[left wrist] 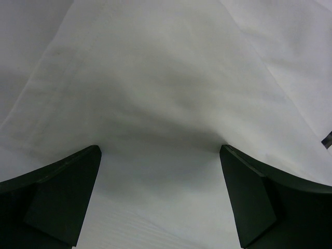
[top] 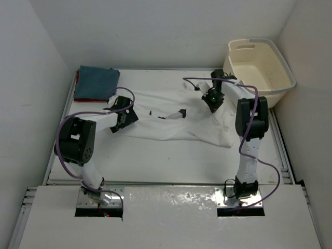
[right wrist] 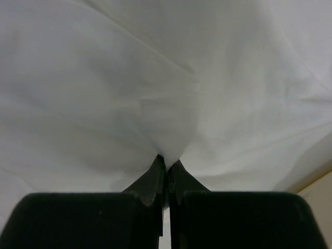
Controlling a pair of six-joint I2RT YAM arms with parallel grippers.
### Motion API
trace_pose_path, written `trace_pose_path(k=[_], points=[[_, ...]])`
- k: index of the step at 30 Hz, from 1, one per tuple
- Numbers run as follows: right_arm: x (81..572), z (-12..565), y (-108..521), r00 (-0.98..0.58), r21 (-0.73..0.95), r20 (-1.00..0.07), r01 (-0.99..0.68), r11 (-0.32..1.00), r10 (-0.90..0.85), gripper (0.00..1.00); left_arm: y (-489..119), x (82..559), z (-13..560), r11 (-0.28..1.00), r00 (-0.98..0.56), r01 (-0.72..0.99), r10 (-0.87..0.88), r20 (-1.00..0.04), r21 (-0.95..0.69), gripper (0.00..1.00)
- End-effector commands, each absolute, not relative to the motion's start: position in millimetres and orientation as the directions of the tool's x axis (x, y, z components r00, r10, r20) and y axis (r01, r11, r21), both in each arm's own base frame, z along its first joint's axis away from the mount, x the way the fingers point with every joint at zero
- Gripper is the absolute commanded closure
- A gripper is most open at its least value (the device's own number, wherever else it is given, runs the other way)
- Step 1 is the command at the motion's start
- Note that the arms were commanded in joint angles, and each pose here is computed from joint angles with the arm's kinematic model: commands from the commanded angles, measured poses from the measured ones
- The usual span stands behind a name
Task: Fold and stack the t-shirts
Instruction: Fold the flattened tshirt in 1/3 of the way
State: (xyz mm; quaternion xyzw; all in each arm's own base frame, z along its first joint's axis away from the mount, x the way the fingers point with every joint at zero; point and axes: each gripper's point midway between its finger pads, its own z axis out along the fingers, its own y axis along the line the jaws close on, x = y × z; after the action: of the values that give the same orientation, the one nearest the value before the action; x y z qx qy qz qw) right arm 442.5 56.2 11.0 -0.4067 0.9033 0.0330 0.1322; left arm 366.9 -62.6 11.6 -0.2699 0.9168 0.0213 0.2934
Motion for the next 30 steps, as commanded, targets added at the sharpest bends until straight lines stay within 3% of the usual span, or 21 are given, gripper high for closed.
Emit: trace_pose_path(k=[1, 9, 10, 11, 12, 13, 15, 18, 20, 23, 30], points=[[474.5, 35.1, 63.4, -0.551, -0.112, -0.359, -0.775, 0.621, -0.753, 1.00, -61.4, 372.5, 11.4, 0.854, -0.679, -0.509, -0.474, -0.561, -0.106, 0.00], [487.8, 20.3, 60.1, -0.511, -0.108, -0.305, -0.820, 0.562, -0.804, 1.00, -61.0, 367.9, 5.8, 0.852, -0.688, -0.515, -0.478, -0.546, -0.096, 0.00], [485.1, 18.7, 60.2, -0.517, -0.103, -0.300, -0.818, 0.566, -0.802, 0.96, -60.5, 367.8, 5.6, 0.850, -0.687, -0.519, -0.480, -0.546, -0.094, 0.00], [482.8, 20.4, 58.6, -0.528, -0.107, -0.296, -0.810, 0.577, -0.796, 0.85, -59.9, 368.3, 6.6, 0.848, -0.684, -0.521, -0.480, -0.549, -0.093, 0.00], [475.6, 14.5, 56.4, -0.539, -0.099, -0.281, -0.807, 0.582, -0.794, 0.65, -59.9, 368.0, 6.5, 0.848, -0.684, -0.522, -0.481, -0.548, -0.093, 0.00], [473.5, 15.5, 55.5, -0.544, -0.103, -0.282, -0.802, 0.589, -0.790, 0.37, -60.1, 368.8, 8.0, 0.848, -0.681, -0.522, -0.482, -0.551, -0.096, 0.00], [466.9, 27.3, 56.5, -0.556, -0.110, -0.305, -0.786, 0.609, -0.773, 0.22, -61.3, 370.4, 10.0, 0.849, -0.680, -0.518, -0.483, -0.552, -0.103, 0.00], [462.1, 48.1, 59.8, -0.593, -0.129, -0.367, -0.730, 0.671, -0.716, 0.16, -62.9, 372.0, 13.8, 0.852, -0.681, -0.512, -0.481, -0.553, -0.111, 0.00], [460.2, 86.1, 62.0, -0.605, -0.160, -0.455, -0.666, 0.728, -0.653, 0.01, -63.0, 372.5, 15.9, 0.853, -0.679, -0.509, -0.479, -0.556, -0.114, 0.00], [439.1, 106.4, 63.1, -0.647, -0.137, -0.528, -0.574, 0.807, -0.550, 0.01, -62.1, 372.5, 19.3, 0.853, -0.672, -0.508, -0.479, -0.565, -0.118, 0.00], [348.7, 55.4, 50.1, -0.810, -0.006, -0.464, -0.401, 0.916, -0.358, 0.01, -59.3, 369.7, 19.9, 0.853, -0.670, -0.509, -0.473, -0.572, -0.110, 0.00]])
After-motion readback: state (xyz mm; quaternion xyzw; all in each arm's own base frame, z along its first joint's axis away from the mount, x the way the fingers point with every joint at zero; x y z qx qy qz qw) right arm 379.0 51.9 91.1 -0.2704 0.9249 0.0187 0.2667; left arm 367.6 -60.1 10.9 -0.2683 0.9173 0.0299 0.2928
